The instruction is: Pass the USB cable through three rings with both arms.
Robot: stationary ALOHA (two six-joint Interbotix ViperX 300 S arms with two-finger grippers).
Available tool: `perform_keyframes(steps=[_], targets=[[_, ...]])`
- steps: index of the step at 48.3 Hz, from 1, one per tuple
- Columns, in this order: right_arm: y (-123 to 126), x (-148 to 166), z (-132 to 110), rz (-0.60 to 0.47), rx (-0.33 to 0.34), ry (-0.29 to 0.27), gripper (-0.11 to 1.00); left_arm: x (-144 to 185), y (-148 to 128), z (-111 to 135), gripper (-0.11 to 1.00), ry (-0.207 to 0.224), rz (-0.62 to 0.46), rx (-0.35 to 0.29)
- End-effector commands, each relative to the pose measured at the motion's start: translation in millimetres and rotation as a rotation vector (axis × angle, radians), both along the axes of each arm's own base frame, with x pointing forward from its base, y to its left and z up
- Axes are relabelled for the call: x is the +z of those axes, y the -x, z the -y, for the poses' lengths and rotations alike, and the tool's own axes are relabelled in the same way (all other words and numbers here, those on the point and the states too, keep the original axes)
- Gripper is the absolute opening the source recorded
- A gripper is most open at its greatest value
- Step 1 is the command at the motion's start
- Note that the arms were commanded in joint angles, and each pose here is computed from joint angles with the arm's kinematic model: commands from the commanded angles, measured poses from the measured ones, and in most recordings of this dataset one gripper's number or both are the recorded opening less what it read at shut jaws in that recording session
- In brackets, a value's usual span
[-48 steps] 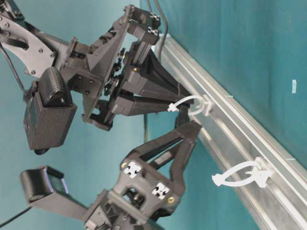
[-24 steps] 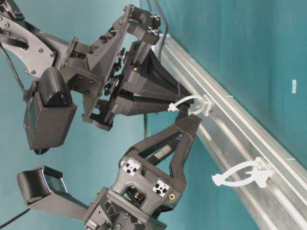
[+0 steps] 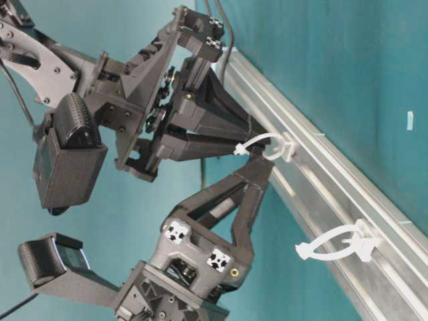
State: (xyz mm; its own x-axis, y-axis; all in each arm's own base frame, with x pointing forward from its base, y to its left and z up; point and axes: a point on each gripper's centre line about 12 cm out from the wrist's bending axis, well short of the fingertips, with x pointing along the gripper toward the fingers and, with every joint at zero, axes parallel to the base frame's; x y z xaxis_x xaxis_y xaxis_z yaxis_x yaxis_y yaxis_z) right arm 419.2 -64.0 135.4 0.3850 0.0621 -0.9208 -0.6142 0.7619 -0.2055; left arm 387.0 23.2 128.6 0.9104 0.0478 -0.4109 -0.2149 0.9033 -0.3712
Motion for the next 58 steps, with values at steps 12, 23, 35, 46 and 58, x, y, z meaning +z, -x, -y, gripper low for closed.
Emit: perform_keyframes(steps=[12, 23, 35, 46, 58], targets=[[-1.8, 3.8, -2.3, 0.012, -0.039, -0.038, 0.09, 12.9, 0.4, 3.8, 0.17, -0.007, 0.047, -0.013], [0.6, 2.2, -3.8, -0.007, -0.034, -0.043, 0.08, 13.2, 0.0, 3.1, 0.15, -0.006, 0.047, -0.010], [-0.8, 2.8, -2.5, 0.006, -0.063, -0.049, 0.09, 9.6, 2.9, 3.8, 0.15, 0.002, 0.025, -0.009], [0.0, 4.1, -3.1, -0.014, -0.143, -0.089, 0.41, 9.0, 5.9, 4.6, 0.12, 0.010, 0.016, -0.008], [5.2, 19.9, -2.2, 0.005, -0.254, -0.127, 0.87, 20.2, 15.8, 16.4, 0.12, 0.066, -0.006, -0.012]])
